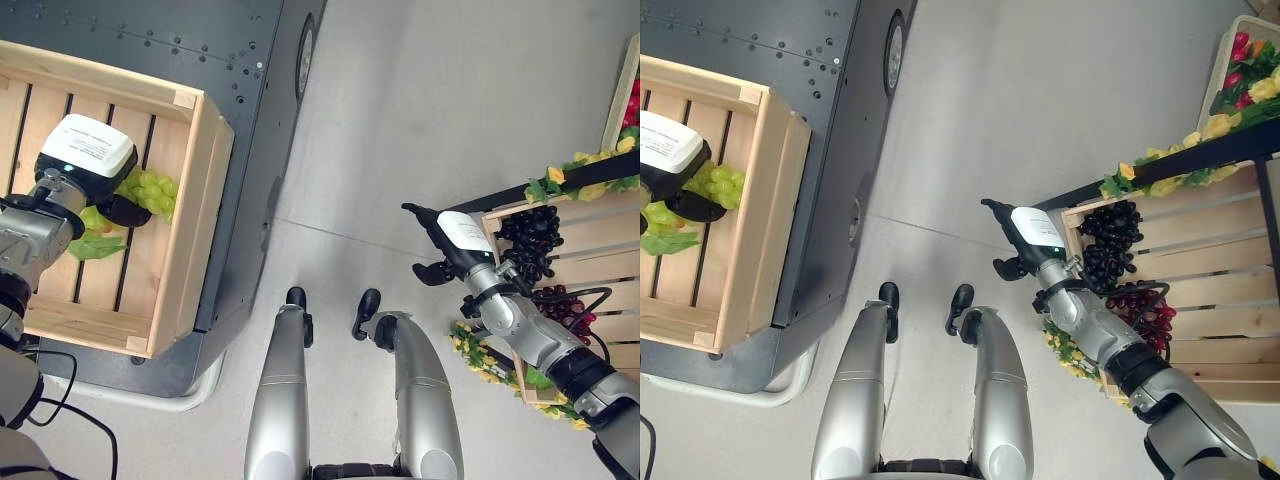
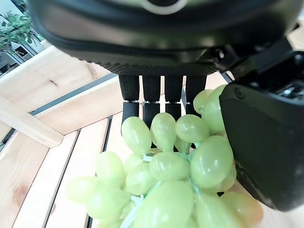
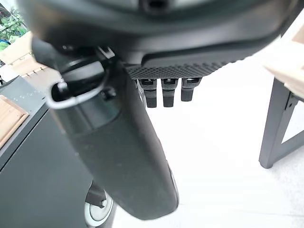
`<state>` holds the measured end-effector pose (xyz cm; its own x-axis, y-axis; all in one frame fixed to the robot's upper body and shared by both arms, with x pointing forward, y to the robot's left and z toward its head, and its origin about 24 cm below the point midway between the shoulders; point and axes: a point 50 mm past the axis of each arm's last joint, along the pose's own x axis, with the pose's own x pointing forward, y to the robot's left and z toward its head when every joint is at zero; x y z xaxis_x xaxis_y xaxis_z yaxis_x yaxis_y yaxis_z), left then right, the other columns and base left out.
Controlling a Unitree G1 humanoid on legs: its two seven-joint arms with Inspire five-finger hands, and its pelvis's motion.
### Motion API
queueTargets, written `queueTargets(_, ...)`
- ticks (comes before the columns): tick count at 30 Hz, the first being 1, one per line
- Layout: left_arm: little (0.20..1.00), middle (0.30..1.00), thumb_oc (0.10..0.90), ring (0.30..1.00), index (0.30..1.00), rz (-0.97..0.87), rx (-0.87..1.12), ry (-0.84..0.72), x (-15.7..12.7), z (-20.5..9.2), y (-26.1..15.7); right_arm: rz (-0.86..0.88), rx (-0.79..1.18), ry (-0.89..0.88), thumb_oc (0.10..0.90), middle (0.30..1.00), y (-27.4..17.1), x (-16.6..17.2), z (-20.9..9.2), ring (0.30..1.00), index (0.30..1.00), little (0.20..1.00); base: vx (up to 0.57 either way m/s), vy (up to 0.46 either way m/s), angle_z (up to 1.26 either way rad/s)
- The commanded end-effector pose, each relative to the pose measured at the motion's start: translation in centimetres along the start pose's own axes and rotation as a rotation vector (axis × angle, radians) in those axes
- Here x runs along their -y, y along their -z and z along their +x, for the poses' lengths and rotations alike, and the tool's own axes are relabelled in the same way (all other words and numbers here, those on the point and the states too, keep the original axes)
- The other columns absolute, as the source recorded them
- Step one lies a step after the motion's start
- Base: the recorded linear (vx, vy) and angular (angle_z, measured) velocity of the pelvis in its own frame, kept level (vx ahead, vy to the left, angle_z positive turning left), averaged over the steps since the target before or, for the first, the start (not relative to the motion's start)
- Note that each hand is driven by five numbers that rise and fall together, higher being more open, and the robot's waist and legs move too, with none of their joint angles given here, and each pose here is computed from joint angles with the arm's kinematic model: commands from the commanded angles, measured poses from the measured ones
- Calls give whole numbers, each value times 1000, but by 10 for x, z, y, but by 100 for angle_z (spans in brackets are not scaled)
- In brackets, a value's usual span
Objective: Pick up the fruits from the basket on one side to the basket on the other side
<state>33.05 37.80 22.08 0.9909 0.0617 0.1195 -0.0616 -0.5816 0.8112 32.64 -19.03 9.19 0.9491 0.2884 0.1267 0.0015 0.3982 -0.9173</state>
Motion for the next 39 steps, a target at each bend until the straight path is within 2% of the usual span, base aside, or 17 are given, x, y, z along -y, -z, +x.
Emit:
queueTargets(1, 300, 300, 400, 300, 300, -147, -111, -107, -20, 6, 13, 22, 80, 110, 800, 900, -5, 38, 5, 900, 900, 900, -21, 3, -4)
queueTargets(4, 300, 300, 400, 300, 300, -266, -155, -78, -13, 3, 14, 22, 88, 91, 800, 900, -6, 35, 5, 900, 900, 900, -10, 10, -6)
queueTargets(5, 300, 300, 400, 300, 300, -383, -205, -113, -10, 0, 16, 16, 94, 84, 800, 900, -7, 34, 5, 900, 900, 900, -4, 15, -10)
queueTargets(6, 300, 300, 400, 300, 300, -409, -212, -124, -10, 0, 16, 15, 94, 81, 800, 900, -7, 33, 5, 900, 900, 900, 1, 19, -17)
queueTargets(8, 300, 300, 400, 300, 300, -574, -272, -184, -9, -3, 20, 15, 94, 76, 800, 900, -8, 33, 4, 900, 900, 900, 3, -1, -18)
queueTargets(11, 300, 300, 400, 300, 300, -929, -365, -278, 0, -13, 24, 47, 65, 89, 800, 900, -2, 26, -6, 900, 900, 900, -5, -46, -5)
queueTargets(13, 300, 300, 400, 300, 300, -1018, -387, -294, 5, -16, 23, 55, 60, 92, 800, 900, -1, 24, -8, 900, 900, 900, -36, -41, 0)
queueTargets(14, 300, 300, 400, 300, 300, -1128, -402, -325, 10, -19, 20, 64, 51, 87, 800, 900, 0, 21, -10, 900, 900, 900, 34, -25, 0)
queueTargets(19, 300, 300, 400, 300, 300, -1308, -379, -367, 18, -25, 5, 80, 22, 54, 800, 900, 5, 11, -19, 900, 900, 900, 56, 10, -10)
queueTargets(23, 300, 300, 400, 300, 300, -1553, -323, -365, 28, -35, -12, 125, -19, 54, 800, 900, 13, 5, -31, 900, 900, 900, 56, 13, -1)
queueTargets(29, 300, 300, 400, 300, 300, -1750, -206, -340, 35, -47, -30, 247, -16, 52, 800, 900, 11, 1, -39, 900, 900, 900, 114, -34, -5)
queueTargets(32, 300, 300, 400, 300, 300, -1920, -63, -345, 27, -51, -44, 256, 23, 66, 800, 900, 3, 0, -40, 900, 900, 900, 94, -67, -3)
queueTargets(39, 300, 300, 400, 300, 300, -2153, 259, -361, 1, -60, -70, 547, 101, -2, 800, 900, -20, 4, -38, 900, 900, 900, 85, -68, 1)
